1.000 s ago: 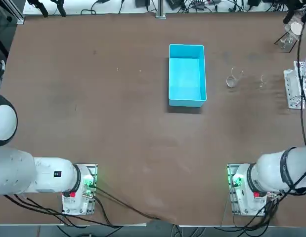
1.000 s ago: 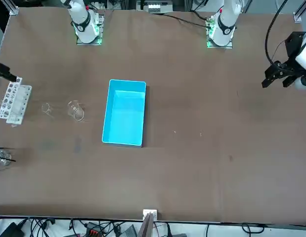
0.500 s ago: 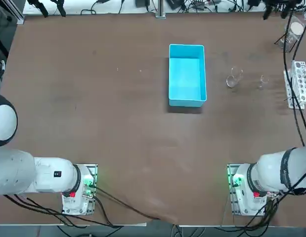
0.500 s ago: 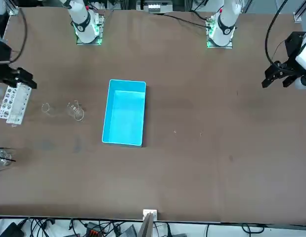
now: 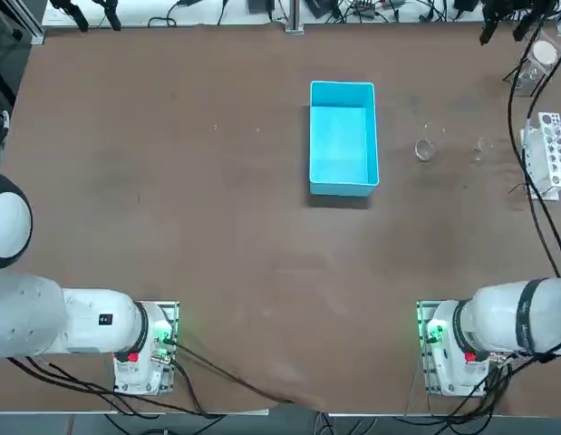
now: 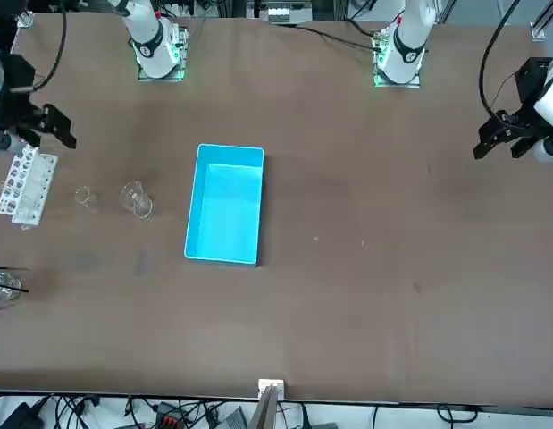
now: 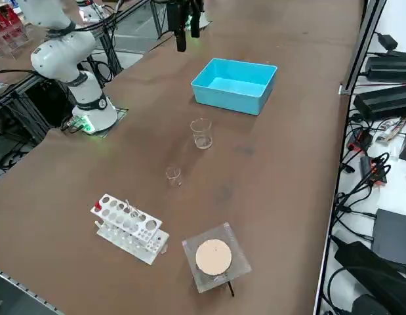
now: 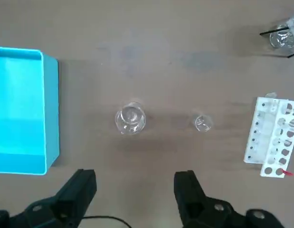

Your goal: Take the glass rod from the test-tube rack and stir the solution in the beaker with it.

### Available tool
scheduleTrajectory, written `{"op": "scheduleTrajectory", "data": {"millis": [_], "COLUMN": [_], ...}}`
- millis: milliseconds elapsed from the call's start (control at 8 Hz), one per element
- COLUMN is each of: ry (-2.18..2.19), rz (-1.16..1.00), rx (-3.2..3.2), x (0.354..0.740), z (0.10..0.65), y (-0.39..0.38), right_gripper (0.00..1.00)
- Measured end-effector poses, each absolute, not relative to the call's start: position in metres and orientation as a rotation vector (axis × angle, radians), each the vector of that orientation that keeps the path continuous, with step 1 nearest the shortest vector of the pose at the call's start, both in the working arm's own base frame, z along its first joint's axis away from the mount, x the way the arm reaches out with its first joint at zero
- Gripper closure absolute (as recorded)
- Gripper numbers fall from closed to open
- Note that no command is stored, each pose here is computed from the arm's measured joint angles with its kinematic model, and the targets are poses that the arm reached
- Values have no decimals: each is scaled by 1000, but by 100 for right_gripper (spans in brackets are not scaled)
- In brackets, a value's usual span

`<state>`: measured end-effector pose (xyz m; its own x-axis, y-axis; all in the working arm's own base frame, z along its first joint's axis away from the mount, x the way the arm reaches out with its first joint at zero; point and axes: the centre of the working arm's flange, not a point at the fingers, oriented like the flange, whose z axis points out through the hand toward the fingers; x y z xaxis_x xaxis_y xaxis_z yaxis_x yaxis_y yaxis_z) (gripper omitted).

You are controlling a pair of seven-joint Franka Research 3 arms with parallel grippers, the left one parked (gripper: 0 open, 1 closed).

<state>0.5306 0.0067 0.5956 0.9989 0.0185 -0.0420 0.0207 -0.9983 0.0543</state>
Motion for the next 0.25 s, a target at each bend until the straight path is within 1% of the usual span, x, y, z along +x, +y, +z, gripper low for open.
{"op": "scheduleTrajectory", "data": {"millis": [250], "ry": [41], "rz": [-62], "rx": [3088], "x": [527], "z": [596], "y": [10], "right_gripper": [0]}}
